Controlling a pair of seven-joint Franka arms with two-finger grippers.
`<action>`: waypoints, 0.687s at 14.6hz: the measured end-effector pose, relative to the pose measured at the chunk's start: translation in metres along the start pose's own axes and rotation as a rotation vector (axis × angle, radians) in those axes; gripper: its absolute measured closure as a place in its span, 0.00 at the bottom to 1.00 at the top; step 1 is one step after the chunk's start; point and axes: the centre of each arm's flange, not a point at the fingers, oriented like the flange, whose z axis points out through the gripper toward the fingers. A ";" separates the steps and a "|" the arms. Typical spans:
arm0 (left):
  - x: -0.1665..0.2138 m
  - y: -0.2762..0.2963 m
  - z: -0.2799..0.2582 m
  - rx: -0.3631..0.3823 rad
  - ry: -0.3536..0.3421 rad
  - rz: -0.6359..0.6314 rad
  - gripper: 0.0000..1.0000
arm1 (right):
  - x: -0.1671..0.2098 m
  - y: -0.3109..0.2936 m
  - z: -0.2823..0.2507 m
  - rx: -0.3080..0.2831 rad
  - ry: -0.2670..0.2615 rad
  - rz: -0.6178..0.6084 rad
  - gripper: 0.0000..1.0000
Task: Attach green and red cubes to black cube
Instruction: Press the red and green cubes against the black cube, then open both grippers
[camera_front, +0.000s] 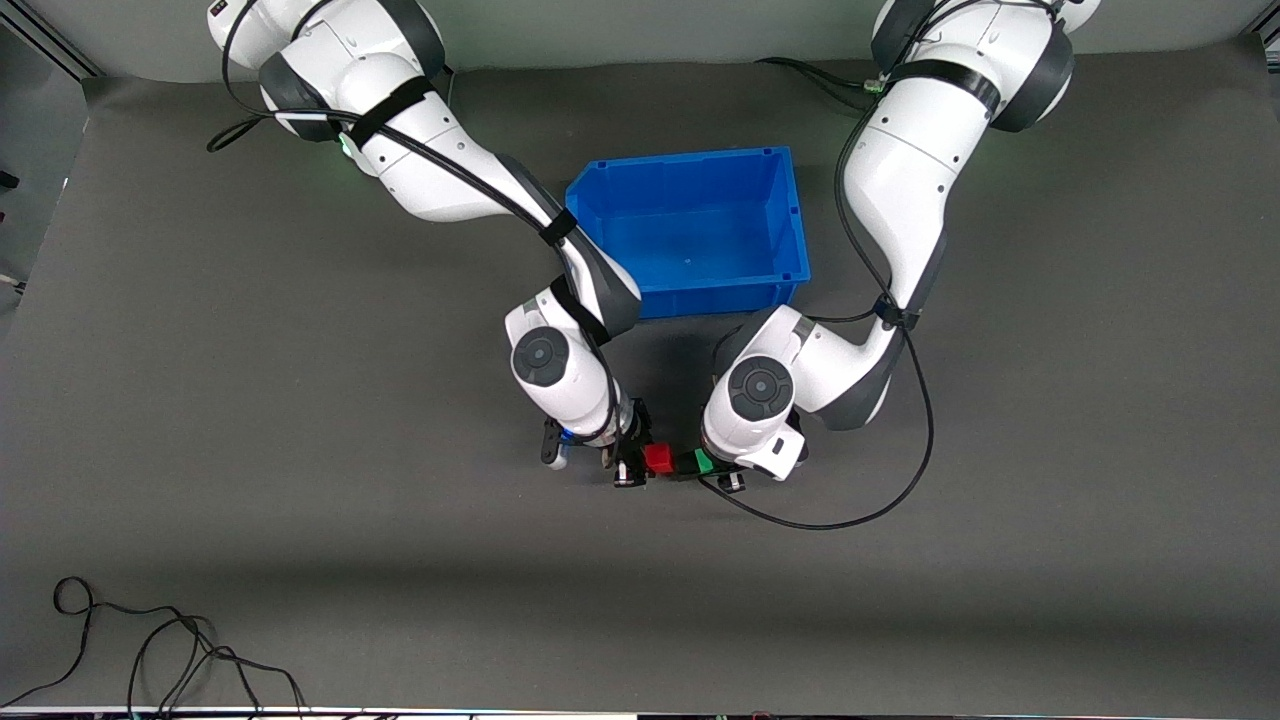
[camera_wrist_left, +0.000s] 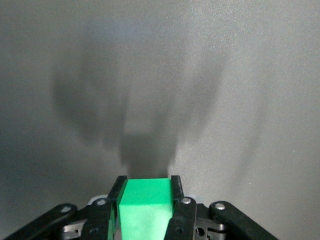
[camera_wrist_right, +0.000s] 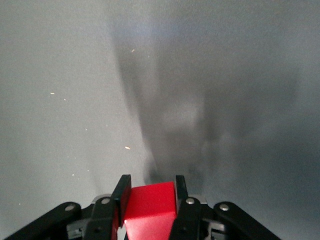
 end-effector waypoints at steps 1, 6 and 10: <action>-0.001 0.000 0.000 -0.001 -0.002 0.001 0.60 | 0.000 0.001 0.001 0.004 0.008 -0.003 0.60; -0.003 -0.002 -0.001 -0.001 -0.004 0.005 0.60 | 0.009 0.002 0.015 0.007 0.047 -0.026 0.60; -0.005 -0.003 -0.001 -0.003 -0.003 0.009 0.60 | 0.020 -0.005 0.018 0.020 0.062 -0.021 0.60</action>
